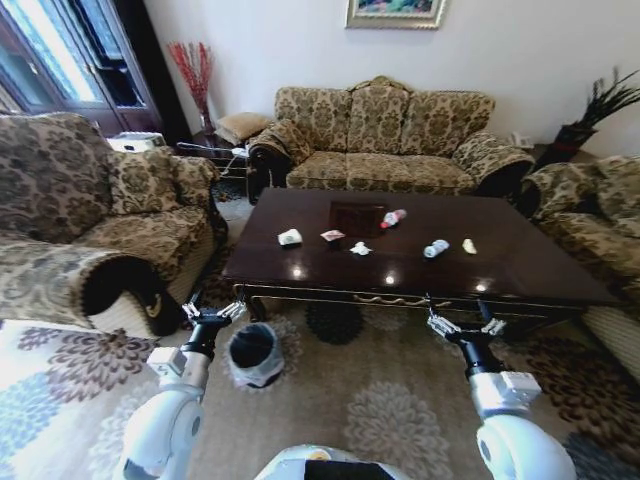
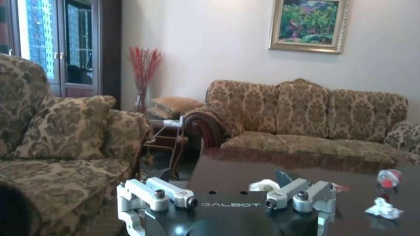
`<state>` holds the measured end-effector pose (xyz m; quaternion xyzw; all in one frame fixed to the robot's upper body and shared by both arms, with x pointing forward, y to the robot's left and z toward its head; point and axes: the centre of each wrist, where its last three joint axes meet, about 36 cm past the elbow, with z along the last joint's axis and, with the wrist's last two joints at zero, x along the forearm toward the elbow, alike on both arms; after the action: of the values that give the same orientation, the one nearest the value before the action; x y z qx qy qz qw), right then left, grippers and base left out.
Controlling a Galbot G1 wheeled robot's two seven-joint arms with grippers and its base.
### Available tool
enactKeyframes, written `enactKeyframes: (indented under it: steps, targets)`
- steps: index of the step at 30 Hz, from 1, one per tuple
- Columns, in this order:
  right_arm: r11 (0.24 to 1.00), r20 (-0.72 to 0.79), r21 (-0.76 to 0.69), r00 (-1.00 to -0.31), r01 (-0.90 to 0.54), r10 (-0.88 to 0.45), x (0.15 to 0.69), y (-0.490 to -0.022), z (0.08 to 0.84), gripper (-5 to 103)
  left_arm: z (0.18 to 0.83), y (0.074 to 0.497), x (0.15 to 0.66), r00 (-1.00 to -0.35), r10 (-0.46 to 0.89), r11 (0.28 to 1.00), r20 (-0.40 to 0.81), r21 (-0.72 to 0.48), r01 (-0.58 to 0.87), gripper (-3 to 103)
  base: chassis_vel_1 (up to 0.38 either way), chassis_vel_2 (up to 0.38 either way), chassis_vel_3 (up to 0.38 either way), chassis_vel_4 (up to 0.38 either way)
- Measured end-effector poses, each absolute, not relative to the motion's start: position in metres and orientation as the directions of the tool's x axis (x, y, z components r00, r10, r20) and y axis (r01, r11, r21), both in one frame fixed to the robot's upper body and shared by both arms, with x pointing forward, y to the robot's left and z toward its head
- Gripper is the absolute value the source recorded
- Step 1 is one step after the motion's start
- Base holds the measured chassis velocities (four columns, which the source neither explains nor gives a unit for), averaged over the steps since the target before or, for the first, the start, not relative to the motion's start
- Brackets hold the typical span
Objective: Move to the front of the table and place the trash on the table into the trash bin.
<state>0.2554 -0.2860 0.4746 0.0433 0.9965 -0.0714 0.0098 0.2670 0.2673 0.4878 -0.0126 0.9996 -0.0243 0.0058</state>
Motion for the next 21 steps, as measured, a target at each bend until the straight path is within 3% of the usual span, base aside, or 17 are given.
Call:
enactKeyframes:
  steps: [6,21]
  targets:
    - [0.986,-0.026,-0.14,-0.996,0.087,0.084,0.2554,-0.286,0.4746,100,0.4878,0.2674,0.2671,-1.0,-0.025,0.999,-0.012,-0.049,-0.025,100,0.142,0.142,-0.104,-0.113]
    - [0.986,-0.026,-0.139,-0.996,0.086,0.084,0.2554,-0.2861,0.4745,100,0.4878,0.2672,0.267,-1.0,-0.024,0.998,-0.012,-0.05,-0.023,100,-0.011,-0.014,0.008,0.006]
